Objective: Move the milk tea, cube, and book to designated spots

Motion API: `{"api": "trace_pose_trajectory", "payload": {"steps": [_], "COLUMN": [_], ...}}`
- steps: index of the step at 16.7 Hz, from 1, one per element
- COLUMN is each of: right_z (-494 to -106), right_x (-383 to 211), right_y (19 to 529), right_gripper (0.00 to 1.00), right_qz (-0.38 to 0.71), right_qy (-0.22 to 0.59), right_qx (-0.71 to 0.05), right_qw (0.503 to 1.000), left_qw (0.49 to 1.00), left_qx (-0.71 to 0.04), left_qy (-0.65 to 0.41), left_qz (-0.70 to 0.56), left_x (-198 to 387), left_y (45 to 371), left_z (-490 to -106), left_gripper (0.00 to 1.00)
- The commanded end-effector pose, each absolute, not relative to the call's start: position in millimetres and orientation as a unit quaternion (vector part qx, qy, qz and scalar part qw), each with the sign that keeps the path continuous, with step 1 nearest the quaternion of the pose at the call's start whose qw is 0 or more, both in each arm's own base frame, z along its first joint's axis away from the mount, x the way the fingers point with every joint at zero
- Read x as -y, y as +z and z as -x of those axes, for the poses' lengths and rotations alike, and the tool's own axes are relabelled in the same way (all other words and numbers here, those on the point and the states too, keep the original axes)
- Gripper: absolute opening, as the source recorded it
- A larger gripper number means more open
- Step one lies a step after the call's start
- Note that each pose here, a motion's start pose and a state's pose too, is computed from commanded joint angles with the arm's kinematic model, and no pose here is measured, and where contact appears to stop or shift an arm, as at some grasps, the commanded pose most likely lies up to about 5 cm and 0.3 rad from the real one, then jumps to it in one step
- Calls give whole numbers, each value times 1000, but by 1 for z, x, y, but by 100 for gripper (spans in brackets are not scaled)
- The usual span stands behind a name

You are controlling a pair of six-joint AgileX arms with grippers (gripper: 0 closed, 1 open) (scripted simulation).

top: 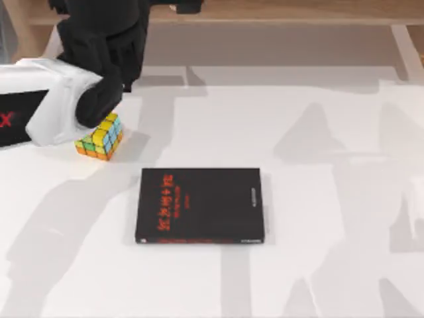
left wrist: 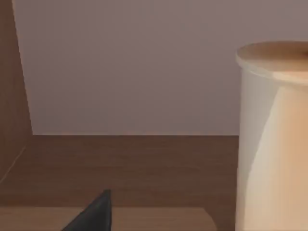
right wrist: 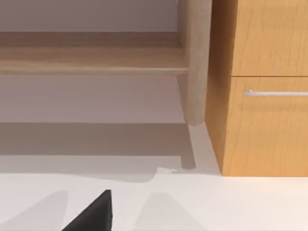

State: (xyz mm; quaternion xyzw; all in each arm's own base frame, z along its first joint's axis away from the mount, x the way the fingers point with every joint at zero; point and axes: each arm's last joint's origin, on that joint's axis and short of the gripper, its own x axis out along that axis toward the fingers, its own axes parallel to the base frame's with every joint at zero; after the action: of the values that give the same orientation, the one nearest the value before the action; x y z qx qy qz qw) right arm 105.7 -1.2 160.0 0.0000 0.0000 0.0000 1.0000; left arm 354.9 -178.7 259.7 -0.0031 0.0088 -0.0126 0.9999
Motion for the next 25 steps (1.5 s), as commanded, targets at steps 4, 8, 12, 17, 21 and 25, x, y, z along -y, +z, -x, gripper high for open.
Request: {"api": "trace_pose_trajectory", "payload": {"steps": [4,8,12,17,21,25], "right_z": [-106,-106,-106,-106,-106,-106], "right_x": [1,1,1,1,1,1], "right_y": [160,160,160,160,160,160], "right_gripper": [100,100,100,100,100,100], "right_qz": [0,0,0,0,0,0], "right_qy": [0,0,0,0,0,0], "right_qx": [0,0,0,0,0,0], "right_qw": [1000,1000,1000,1000,1000,1000], "left_qw": [1000,1000,1000,1000,1000,1000], "left_qx": [-3,0,-2,0,0,0], "left_qy": [-13,-13,-12,-13,-13,-13], "left_qz": [5,6,5,6,6,6], "left_x": [221,230,228,233,233,232], "left_y": [232,227,226,227,227,227], "left_z": [-381,-385,-386,-416,-450,-465], "left_gripper": [100,100,100,100,100,100]}}
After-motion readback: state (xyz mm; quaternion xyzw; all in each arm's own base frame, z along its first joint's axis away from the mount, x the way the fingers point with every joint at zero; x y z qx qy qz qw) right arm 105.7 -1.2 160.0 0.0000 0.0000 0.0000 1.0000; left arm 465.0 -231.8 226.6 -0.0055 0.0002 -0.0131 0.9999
